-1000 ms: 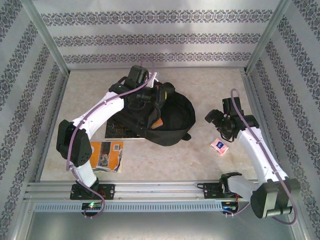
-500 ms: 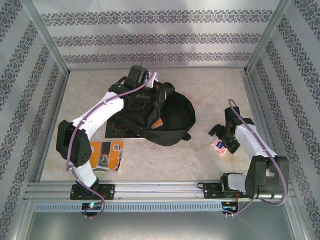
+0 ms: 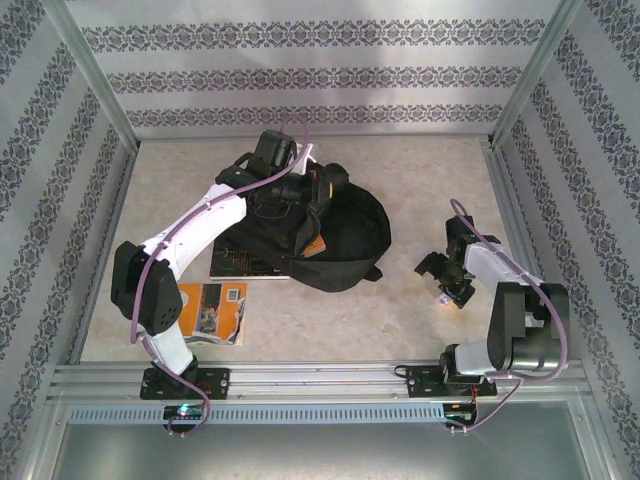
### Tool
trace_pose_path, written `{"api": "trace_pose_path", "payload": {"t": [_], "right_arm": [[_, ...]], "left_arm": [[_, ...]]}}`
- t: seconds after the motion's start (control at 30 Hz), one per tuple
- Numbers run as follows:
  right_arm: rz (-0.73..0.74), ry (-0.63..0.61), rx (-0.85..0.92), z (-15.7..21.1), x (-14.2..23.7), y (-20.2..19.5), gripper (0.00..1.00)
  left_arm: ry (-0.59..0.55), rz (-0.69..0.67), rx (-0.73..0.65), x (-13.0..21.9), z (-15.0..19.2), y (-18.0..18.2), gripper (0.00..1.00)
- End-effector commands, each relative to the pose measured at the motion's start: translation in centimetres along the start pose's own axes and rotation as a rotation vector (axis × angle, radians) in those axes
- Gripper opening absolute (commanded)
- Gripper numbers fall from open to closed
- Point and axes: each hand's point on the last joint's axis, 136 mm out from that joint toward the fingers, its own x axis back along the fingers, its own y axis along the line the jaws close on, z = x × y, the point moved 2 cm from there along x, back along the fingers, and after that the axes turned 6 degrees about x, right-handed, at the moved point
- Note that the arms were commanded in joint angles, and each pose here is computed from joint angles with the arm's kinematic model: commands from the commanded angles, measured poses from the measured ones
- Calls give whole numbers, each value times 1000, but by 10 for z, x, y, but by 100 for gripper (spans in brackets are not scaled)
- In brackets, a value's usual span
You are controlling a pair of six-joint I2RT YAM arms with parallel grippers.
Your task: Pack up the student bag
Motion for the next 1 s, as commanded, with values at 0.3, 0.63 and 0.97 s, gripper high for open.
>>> {"api": "trace_pose_path", "payload": {"t": [0.3, 0.63, 0.97], "right_arm": [[-60, -12, 0, 4, -3, 4, 70], [-104, -48, 17, 7, 17, 6, 60], [-137, -78, 28, 8, 32, 9, 56]], "left_arm": [[-36, 4, -36, 14, -9, -6, 4], [-37, 1, -37, 14, -9, -5, 4], [-41, 1, -41, 16, -9, -7, 4]]}}
